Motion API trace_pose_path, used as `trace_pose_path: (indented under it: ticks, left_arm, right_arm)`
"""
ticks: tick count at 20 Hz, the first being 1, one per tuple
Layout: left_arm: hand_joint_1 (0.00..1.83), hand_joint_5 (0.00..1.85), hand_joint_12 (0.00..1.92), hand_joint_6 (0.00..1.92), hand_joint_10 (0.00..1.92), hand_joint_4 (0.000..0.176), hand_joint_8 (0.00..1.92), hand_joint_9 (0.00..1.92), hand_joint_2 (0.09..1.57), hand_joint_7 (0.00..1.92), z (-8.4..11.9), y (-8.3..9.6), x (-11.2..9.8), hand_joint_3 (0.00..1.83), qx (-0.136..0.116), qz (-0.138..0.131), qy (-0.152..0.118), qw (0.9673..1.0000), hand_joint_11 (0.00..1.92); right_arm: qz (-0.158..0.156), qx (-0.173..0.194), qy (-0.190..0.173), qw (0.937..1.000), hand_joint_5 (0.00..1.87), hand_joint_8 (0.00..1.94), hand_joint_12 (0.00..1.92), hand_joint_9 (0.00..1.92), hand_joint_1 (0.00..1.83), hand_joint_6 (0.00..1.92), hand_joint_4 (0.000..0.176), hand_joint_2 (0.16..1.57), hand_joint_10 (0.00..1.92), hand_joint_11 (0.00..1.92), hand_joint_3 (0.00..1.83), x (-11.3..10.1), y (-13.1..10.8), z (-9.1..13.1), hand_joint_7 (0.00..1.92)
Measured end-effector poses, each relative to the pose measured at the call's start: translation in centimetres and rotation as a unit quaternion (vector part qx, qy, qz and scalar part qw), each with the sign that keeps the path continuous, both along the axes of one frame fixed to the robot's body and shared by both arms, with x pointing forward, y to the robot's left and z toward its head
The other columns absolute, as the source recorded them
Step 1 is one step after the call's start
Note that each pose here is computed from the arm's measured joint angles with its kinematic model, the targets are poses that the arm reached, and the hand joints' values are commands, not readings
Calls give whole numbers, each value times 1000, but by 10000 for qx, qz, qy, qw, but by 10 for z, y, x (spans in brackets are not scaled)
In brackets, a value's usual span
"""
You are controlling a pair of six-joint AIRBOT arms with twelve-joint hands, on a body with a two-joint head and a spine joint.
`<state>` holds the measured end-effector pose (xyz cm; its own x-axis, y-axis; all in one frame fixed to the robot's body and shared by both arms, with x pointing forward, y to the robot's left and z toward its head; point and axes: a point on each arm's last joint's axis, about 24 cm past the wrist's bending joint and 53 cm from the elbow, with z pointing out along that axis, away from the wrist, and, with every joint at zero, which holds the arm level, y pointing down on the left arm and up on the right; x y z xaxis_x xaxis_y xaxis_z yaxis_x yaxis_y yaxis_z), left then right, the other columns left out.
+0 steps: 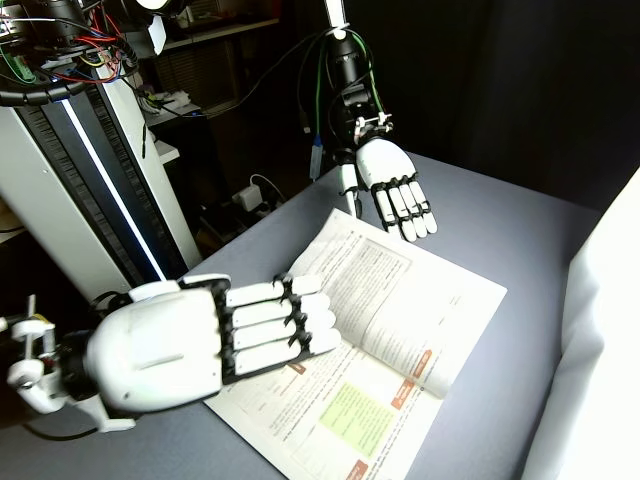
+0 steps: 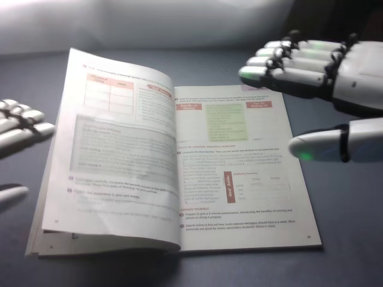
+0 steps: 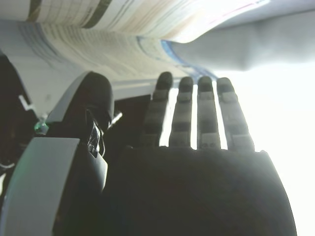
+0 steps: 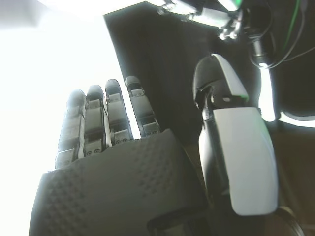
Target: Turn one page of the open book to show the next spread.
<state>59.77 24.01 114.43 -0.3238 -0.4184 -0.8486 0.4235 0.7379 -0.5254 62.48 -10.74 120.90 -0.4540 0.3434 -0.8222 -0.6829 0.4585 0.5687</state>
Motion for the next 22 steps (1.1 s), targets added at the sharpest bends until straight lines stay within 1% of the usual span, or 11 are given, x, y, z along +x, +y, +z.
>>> trace_pose_path:
  ticks: [4,5,8,10,11,13,16,17,19,20,22]
  left_arm:
    - [397,134,0,3,3,0,5,16,1472,58,16,19,-1,0,-34,271,-256,9993,0]
    - [433,133,0,2,2,0,2,13,1462,55,18,19,-1,0,-54,255,-290,9992,0]
    - [271,104,0,1,1,0,1,13,1470,36,23,15,-3,3,-101,175,-393,9990,0]
    - [276,94,0,1,1,9,2,3,1460,23,26,13,-4,0,-174,151,-465,9987,0]
    - [301,82,0,0,0,2,1,0,1456,9,27,12,-5,0,-199,141,-486,9985,0]
    - [283,50,0,0,0,2,0,0,1454,1,27,9,-7,0,-252,85,-512,9983,0]
    - [284,21,0,0,0,16,0,0,1433,0,26,2,-6,0,-449,43,-574,9973,0]
    - [284,21,0,0,0,16,0,0,1433,0,27,-1,-6,0,-519,17,-608,9968,0]
    - [316,3,0,0,0,4,0,0,1435,0,27,-4,-6,0,-649,-6,-639,9958,0]
    - [126,0,14,0,0,0,0,0,1461,0,27,-5,-5,7,-718,-23,-665,9952,16]
    - [43,0,0,0,0,0,0,0,1473,0,28,-7,-4,8,-842,-19,-701,9940,0]
  right_arm:
    - [-300,-67,280,9991,0,0,0,0,0,0,0,1301,0,0,16,0,-16,-17,0]
    - [-313,-86,351,9989,0,0,0,0,0,0,0,1306,0,0,17,-3,-17,-22,0]
    - [-360,-201,544,9977,0,0,0,0,0,0,0,1317,0,0,22,-8,-23,-38,0]
    - [-549,-215,693,9959,0,0,0,0,0,0,0,1325,0,0,25,-8,-33,-46,0]
    - [-608,-244,680,9955,0,0,0,0,0,0,0,1337,0,0,30,-8,-37,-48,0]
    - [-791,-189,713,9941,0,0,0,0,0,0,0,1340,0,0,30,-10,-47,-49,0]
    - [-1117,63,764,9908,0,0,0,0,0,0,0,1337,0,0,26,-12,-68,-49,0]
    - [-1192,159,722,9901,0,0,0,0,0,0,0,1337,0,0,26,-11,-73,-46,0]
    - [-1250,386,587,9897,0,0,0,0,0,0,0,1334,0,0,24,-10,-76,-35,0]
    - [-1253,477,503,9897,0,0,0,0,0,0,0,1345,0,0,27,-9,-77,-29,0]
    - [-1247,620,385,9895,0,0,0,0,0,0,0,1354,0,0,28,-10,-76,-22,0]
